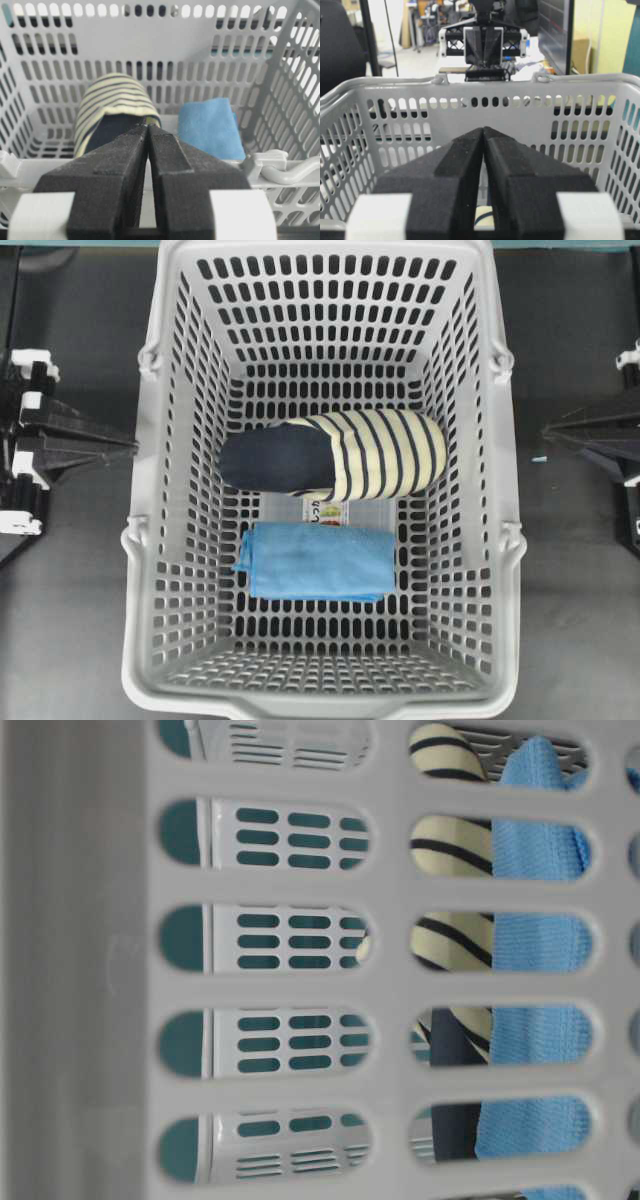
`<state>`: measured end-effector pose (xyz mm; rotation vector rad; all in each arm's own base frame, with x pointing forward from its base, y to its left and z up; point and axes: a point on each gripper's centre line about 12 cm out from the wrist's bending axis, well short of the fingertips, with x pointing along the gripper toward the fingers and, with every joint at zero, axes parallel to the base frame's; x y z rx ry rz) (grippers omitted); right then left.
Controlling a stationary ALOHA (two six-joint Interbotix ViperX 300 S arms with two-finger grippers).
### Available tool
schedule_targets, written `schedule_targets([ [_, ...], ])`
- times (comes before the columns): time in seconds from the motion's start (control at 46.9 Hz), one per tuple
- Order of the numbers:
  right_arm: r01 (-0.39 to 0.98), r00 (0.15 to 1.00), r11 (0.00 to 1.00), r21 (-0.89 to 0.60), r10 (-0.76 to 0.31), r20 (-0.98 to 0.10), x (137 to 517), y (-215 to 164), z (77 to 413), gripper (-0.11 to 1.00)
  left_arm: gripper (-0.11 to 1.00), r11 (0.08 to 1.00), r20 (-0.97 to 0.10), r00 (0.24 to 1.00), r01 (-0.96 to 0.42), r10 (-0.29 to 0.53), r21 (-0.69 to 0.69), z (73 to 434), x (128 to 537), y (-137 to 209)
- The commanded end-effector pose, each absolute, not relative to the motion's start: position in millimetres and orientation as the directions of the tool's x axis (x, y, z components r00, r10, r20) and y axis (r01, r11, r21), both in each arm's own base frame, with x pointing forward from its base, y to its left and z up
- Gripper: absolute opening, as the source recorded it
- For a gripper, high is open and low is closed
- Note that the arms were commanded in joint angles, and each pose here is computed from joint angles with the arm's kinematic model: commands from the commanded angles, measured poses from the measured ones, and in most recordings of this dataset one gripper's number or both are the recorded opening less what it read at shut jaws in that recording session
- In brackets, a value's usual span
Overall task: Pick up the blue cloth from the shopping basket with the left arm.
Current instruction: 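Move the left gripper over the basket toward the blue cloth, then lower the open left gripper and close it on the blue cloth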
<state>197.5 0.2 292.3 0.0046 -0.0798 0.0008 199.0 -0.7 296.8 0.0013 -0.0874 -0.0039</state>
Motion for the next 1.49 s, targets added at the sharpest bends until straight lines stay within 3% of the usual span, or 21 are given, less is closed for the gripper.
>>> schedule_targets([
  [0.0, 0.002, 0.995, 1.000, 0.011, -0.003, 0.103, 200, 0, 301, 0.01, 0.06, 0.999, 0.124, 0.992, 0.022, -0.025, 0.027, 325, 201, -4],
  [0.128, 0.000, 0.996, 1.000, 0.012, -0.001, 0.093, 200, 0, 301, 0.01, 0.00, 1.000, 0.069, 0.997, 0.022, -0.024, 0.020, 359, 205, -5],
  [0.256, 0.002, 0.995, 1.000, 0.012, -0.003, 0.100, 200, 0, 303, 0.01, 0.00, 0.999, -0.080, 0.996, 0.050, -0.048, 0.014, 382, 216, -11],
  [0.469, 0.012, 0.997, 0.999, 0.046, -0.016, 0.081, 200, -3, 301, 0.01, 0.00, 0.996, -0.362, 0.929, 0.092, -0.080, 0.015, 387, 246, -24],
  [0.618, 0.015, 0.998, 0.998, 0.067, -0.019, 0.060, 200, -3, 299, 0.03, 0.00, 0.996, -0.478, 0.876, 0.091, -0.071, 0.018, 385, 276, -27],
  [0.703, 0.014, 0.998, 0.997, 0.073, -0.019, 0.061, 200, -3, 299, 0.16, 0.00, 0.996, -0.525, 0.848, 0.090, -0.067, 0.019, 381, 298, -30],
  [0.937, 0.013, 0.997, 0.997, 0.073, -0.019, 0.077, 201, -3, 305, 0.76, 0.00, 0.996, -0.659, 0.750, 0.088, -0.052, 0.021, 365, 349, -35],
  [1.044, 0.013, 0.997, 0.997, 0.072, -0.019, 0.075, 201, -3, 305, 0.79, 0.02, 0.996, -0.708, 0.705, 0.087, -0.046, 0.022, 358, 370, -37],
  [1.129, 0.015, 0.997, 0.997, 0.070, -0.020, 0.074, 201, -4, 305, 0.77, 0.15, 0.996, -0.738, 0.673, 0.085, -0.042, 0.020, 350, 386, -39],
  [1.363, 0.015, 0.997, 0.997, 0.070, -0.020, 0.075, 201, -4, 305, 0.77, 0.79, 0.998, -0.812, 0.583, 0.055, -0.041, -0.011, 315, 424, -50],
  [1.47, 0.015, 0.997, 0.998, 0.067, -0.020, 0.077, 201, -4, 305, 0.77, 0.91, 0.999, -0.840, 0.541, 0.049, -0.037, -0.012, 291, 435, -52],
])
